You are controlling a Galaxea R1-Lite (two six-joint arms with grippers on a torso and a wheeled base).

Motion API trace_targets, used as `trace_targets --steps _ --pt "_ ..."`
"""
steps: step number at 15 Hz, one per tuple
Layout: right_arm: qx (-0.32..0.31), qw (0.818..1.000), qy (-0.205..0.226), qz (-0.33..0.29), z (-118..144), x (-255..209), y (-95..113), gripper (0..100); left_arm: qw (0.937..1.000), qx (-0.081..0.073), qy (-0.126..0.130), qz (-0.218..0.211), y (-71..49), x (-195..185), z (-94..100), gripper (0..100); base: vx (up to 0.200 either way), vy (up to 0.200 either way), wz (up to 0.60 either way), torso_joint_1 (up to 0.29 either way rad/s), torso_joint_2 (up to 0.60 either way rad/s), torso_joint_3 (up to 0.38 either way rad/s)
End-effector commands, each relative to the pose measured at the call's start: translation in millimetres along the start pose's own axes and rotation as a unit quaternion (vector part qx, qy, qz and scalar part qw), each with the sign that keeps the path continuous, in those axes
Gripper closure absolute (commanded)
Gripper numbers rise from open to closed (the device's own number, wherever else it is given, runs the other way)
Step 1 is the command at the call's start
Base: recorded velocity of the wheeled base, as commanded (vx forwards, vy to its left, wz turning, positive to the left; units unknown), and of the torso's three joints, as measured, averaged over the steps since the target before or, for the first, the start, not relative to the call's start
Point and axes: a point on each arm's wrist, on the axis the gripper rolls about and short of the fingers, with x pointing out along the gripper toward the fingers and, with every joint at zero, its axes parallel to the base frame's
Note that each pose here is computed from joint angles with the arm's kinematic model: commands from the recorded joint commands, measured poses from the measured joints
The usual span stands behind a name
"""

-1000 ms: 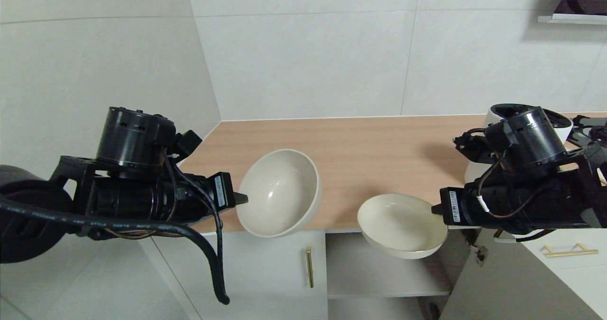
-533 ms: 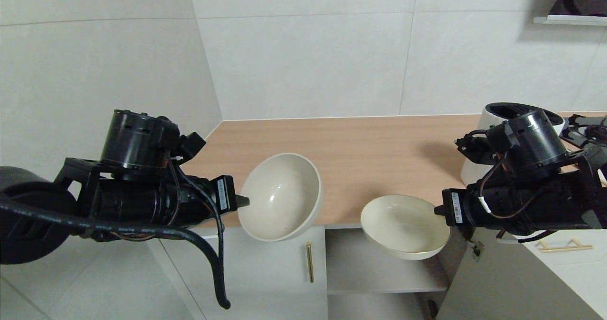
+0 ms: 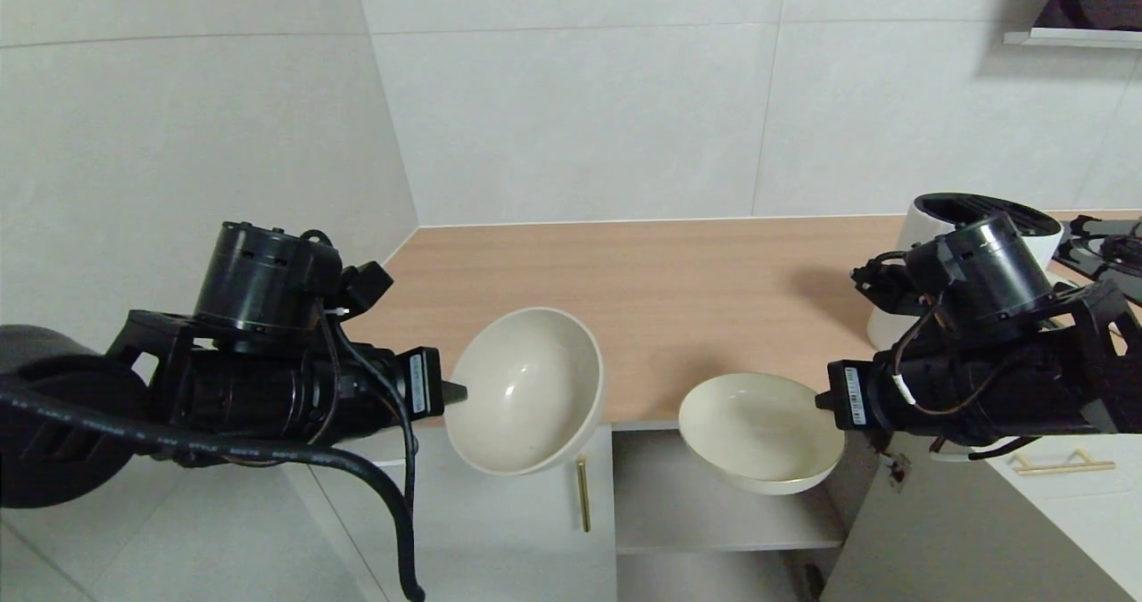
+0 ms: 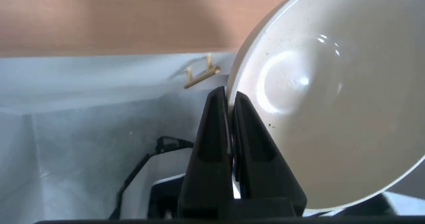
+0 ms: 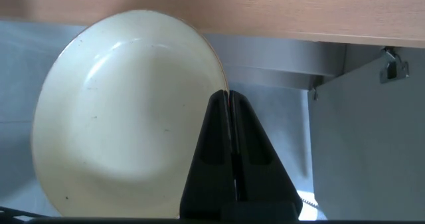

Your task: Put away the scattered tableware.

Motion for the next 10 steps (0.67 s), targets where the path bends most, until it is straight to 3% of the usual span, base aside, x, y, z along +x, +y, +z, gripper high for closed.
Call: trace_targets --steps 1,4,6,10 --pt "-0.002 1.000 0.003 -0.001 -1.9 2.0 0.0 100 1.0000 0.002 0.003 -0.001 -0.5 -0.1 -2.1 100 0.000 0.000 0.00 0.000 0.00 0.000" --pt "-0.033 0.999 0.000 0.004 -11.6 7.8 -2.2 100 0.9995 0.023 0.023 0.005 0.1 1.5 -8.9 100 0.000 0.000 0.00 0.000 0.00 0.000" --pt "-0.038 0.999 0.002 0.005 -13.0 8.8 -2.2 100 0.9993 0.026 0.026 0.004 -0.9 2.7 -10.3 100 0.000 0.000 0.00 -0.035 0.09 0.055" --pt "-0.041 0.999 0.006 0.004 -14.6 10.6 -2.1 100 0.9991 0.028 0.032 0.003 -2.0 5.0 -12.7 100 0.000 0.000 0.00 -0.177 0.42 0.231"
